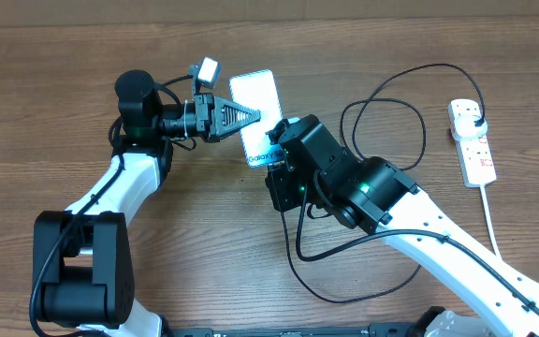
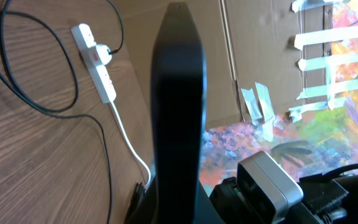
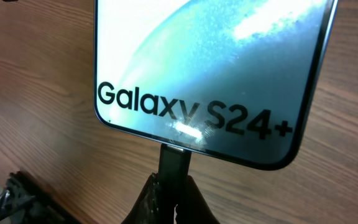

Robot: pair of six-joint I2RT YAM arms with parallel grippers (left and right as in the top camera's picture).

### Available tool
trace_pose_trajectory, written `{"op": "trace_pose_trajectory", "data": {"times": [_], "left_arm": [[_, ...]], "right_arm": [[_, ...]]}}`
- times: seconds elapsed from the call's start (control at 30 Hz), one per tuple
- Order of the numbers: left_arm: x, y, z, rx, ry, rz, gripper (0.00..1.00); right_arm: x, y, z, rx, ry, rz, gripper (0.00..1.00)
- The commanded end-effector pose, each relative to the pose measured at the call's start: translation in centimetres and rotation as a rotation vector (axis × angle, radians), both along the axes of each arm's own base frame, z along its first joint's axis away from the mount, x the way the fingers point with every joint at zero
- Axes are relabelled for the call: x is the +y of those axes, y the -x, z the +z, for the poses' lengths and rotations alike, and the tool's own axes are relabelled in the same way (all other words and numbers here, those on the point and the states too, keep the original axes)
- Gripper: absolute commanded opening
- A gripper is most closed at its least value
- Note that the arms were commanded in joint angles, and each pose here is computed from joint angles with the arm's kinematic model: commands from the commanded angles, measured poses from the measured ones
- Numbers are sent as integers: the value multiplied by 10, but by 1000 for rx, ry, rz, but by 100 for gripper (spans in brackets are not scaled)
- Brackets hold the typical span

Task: Plug charger to phone and switch on socket
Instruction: 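Open the right gripper and withdraw it from the plugged cable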

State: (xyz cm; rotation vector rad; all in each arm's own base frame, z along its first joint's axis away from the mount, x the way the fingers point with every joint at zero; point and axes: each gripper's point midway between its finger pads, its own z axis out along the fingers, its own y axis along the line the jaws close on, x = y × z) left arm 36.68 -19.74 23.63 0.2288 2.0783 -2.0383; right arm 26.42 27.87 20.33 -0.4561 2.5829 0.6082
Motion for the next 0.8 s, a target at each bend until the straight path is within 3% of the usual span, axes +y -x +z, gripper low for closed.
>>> {"op": "trace_pose_trajectory", "data": {"times": [0.0,0.07,0.2,0.4,0.5,0.57,0.77], "left_arm": [[-32,45,0,-41,17,-228,4],[-36,48,0,-45,18,-241,4],[-36,48,0,-62,19,-241,4],[-28,43,0,-105,21,-217,4],[-23,39,0,-152,22,-203,4],[-22,38,0,-175,23,-195,4],[-25,28,-1,-208,10,-136,4]], "right_arm": [[11,-36,49,-215,-63,-13,4],[11,-36,51,-221,-68,-11,4],[10,-34,51,-213,-65,-8,21],[4,-18,58,-185,-76,15,50],[-6,-1,71,-164,-92,27,74],[-19,13,86,-148,-98,9,84],[-73,70,137,-105,-119,-49,89]]}}
